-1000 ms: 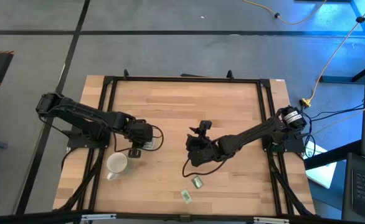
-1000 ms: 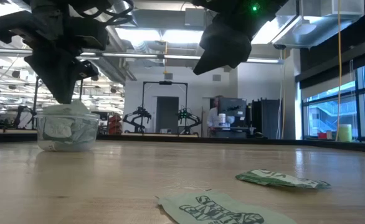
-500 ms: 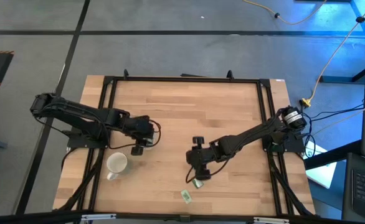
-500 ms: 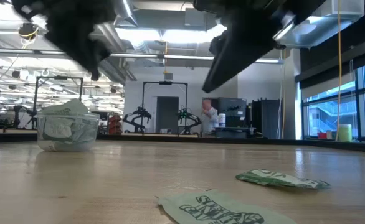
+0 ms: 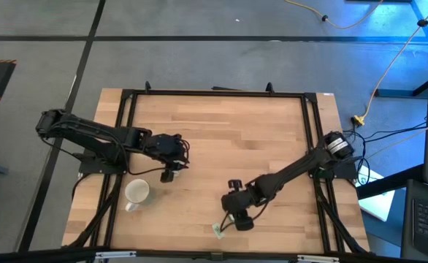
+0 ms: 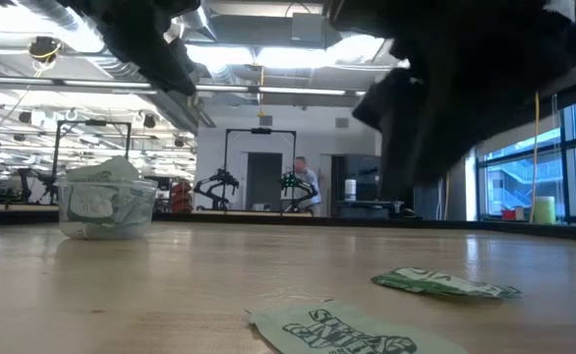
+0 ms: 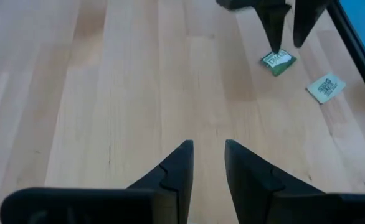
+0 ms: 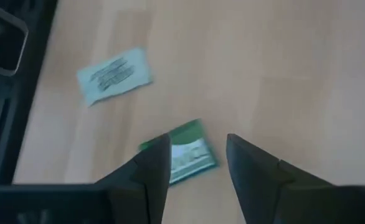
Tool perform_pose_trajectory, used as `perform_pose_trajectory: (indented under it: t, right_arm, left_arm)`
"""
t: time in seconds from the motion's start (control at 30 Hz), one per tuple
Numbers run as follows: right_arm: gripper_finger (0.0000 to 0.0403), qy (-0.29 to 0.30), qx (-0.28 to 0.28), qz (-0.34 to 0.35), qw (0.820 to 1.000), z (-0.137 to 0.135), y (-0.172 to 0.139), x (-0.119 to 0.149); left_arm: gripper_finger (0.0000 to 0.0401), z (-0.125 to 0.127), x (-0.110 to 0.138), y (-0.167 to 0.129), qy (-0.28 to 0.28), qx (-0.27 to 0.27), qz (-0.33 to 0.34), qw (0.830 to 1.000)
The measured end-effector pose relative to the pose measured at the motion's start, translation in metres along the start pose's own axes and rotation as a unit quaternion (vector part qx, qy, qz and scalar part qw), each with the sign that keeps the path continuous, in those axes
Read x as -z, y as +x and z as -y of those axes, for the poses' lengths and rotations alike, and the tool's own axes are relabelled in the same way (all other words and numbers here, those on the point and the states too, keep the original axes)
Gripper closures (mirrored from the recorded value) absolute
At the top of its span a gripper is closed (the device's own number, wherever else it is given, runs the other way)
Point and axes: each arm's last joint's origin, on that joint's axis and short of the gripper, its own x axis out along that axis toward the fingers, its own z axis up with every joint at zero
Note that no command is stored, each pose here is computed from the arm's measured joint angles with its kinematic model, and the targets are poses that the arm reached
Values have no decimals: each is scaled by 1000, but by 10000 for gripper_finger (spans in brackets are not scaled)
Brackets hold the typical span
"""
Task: Pick and place Stevia / Truvia into bins
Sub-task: Put the dark green stevia packet into the transparent container
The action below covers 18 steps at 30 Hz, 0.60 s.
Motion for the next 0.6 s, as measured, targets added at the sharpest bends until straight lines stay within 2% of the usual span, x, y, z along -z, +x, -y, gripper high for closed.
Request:
perform_pose_trajectory:
  t: [0.33, 0.6]
  right_arm:
    - [304, -9, 27, -25, 999, 0, 26, 10]
    - [314, -41, 27, -39, 998, -6, 35, 17]
  left_arm:
    - [315, 0, 0, 5, 0, -2, -5, 1000]
    - [315, 0, 2, 11, 0, -3, -17, 1000]
